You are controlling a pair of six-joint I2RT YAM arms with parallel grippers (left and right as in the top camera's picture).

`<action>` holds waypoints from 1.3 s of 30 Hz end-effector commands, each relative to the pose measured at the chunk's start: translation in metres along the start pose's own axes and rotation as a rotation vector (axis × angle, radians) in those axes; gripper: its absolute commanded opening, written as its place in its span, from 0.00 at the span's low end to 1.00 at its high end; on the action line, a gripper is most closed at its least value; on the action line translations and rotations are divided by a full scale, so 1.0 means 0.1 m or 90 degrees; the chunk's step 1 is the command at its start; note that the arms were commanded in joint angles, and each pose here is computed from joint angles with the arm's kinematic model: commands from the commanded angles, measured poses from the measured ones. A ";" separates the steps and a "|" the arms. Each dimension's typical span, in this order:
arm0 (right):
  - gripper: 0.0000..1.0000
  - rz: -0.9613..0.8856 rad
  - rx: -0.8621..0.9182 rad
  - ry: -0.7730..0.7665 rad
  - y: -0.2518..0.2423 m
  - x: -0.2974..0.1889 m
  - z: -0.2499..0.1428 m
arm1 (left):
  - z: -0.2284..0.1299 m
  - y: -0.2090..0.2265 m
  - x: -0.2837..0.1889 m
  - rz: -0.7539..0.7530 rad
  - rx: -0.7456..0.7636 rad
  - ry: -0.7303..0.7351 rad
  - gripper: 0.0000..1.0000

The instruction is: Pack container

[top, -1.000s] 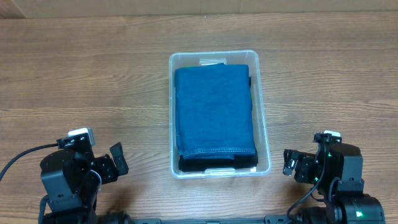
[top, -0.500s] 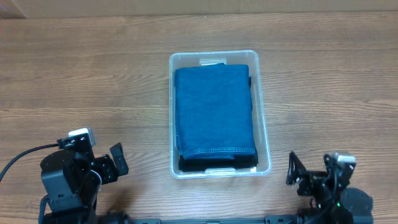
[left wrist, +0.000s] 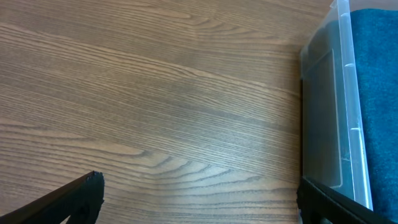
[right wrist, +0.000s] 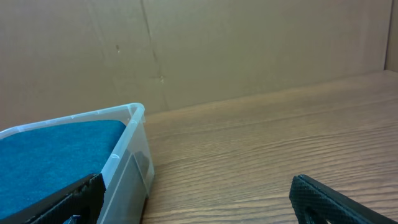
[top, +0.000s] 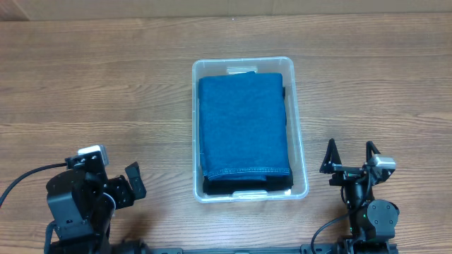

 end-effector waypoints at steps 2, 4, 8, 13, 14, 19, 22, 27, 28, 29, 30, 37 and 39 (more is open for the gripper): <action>1.00 -0.006 0.000 -0.004 -0.02 0.00 -0.01 | 0.01 -0.02 -0.01 -0.009 -0.006 -0.005 1.00; 1.00 -0.006 0.000 -0.004 -0.02 0.00 -0.01 | 0.01 -0.02 -0.01 -0.010 -0.005 -0.004 1.00; 1.00 -0.006 0.000 -0.004 -0.02 0.00 -0.01 | -0.03 -0.14 -0.01 -0.038 0.024 0.006 1.00; 1.00 -0.006 0.000 -0.004 -0.02 0.00 -0.01 | -0.04 -0.15 -0.01 -0.040 0.026 0.007 1.00; 1.00 -0.006 0.000 -0.004 -0.02 0.00 -0.01 | -0.03 -0.15 -0.01 -0.041 0.026 0.006 1.00; 1.00 -0.006 0.000 -0.004 -0.02 0.00 -0.01 | -0.13 -0.23 -0.06 -0.067 0.073 -0.018 1.00; 1.00 -0.006 0.000 -0.004 -0.02 0.00 -0.01 | -0.28 -0.30 0.20 -0.104 0.096 -0.058 1.00; 1.00 -0.006 0.000 -0.004 -0.02 0.00 -0.01 | -0.14 -0.39 0.66 -0.173 0.063 -0.275 1.00; 1.00 -0.006 0.000 -0.004 -0.02 0.00 -0.01 | -0.10 -0.41 0.69 -0.185 0.062 -0.320 1.00; 1.00 -0.006 0.000 -0.004 -0.02 0.00 -0.01 | -0.07 -0.40 0.71 -0.189 0.059 -0.357 1.00; 1.00 -0.006 0.000 -0.004 -0.02 0.00 -0.01 | -0.04 -0.37 0.73 -0.185 0.052 -0.403 1.00; 1.00 -0.006 0.000 -0.004 -0.02 0.00 -0.01 | -0.17 -0.26 0.80 -0.158 0.049 -0.399 1.00; 1.00 -0.006 0.000 -0.004 -0.02 0.00 -0.01 | -0.16 -0.27 0.78 -0.162 0.049 -0.406 1.00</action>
Point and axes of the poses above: each gripper's point midway between its finger pads, its own x axis out along the fingers, its own y axis along the line the jaws close on, z = x × y, the point moved 1 cm from there along -x, back along the fingers, and after that the axes turned 6 degrees about -x, right-handed, at the moved point
